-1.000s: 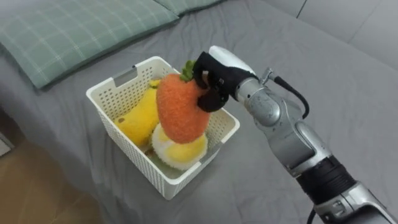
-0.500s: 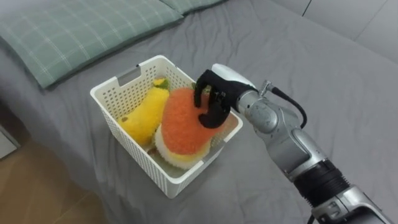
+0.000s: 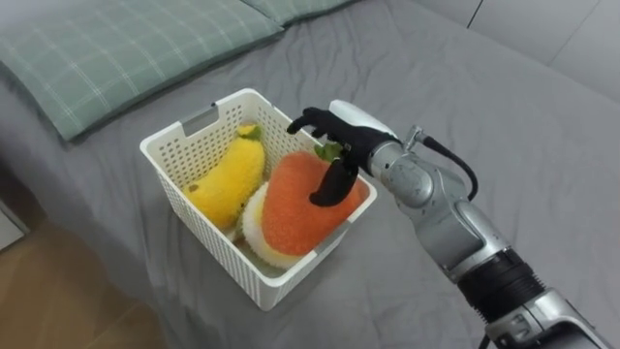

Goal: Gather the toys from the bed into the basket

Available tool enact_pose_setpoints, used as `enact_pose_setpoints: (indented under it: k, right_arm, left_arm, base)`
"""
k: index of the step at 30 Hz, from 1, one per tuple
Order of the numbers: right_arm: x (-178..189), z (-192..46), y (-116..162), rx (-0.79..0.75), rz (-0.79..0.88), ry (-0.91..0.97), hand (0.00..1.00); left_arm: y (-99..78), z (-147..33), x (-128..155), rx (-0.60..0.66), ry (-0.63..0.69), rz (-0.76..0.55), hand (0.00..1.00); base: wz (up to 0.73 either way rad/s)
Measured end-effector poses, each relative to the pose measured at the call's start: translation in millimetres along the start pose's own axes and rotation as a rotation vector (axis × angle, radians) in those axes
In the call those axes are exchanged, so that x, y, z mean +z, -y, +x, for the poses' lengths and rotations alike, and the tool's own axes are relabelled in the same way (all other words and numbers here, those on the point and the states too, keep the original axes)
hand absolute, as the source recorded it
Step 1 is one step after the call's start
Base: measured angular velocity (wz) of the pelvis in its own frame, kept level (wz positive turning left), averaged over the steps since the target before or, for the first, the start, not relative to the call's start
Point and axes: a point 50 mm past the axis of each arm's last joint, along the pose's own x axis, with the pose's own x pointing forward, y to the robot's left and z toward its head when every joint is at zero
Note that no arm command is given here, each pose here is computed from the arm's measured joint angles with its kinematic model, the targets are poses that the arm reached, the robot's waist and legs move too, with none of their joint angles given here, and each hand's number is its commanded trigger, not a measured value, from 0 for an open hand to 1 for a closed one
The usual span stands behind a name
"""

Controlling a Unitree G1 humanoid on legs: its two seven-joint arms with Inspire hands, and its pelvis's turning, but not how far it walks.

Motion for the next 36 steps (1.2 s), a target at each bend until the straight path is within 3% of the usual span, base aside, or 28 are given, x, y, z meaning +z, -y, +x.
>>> enact_pose_setpoints:
  k: [19, 26, 36]
  right_arm:
    - [-5, -3, 14, -0.041, 0.071, 0.023, 0.0]
    - [-11, -15, 47, -0.197, 0.118, 0.036, 0.0]
    - [-20, -34, 82, -0.401, 0.346, 0.126, 0.0]
  left_arm:
    - [-0.3, 1.8, 20, -0.021, 0.051, -0.005, 0.0]
    - [-1.3, 1.8, 18, -0.022, 0.047, -0.025, 0.0]
    - [-5.5, 1.9, 20, -0.01, 0.073, -0.049, 0.0]
  base:
    - [-0.01]
    - [-0.09]
    - [-0.12]
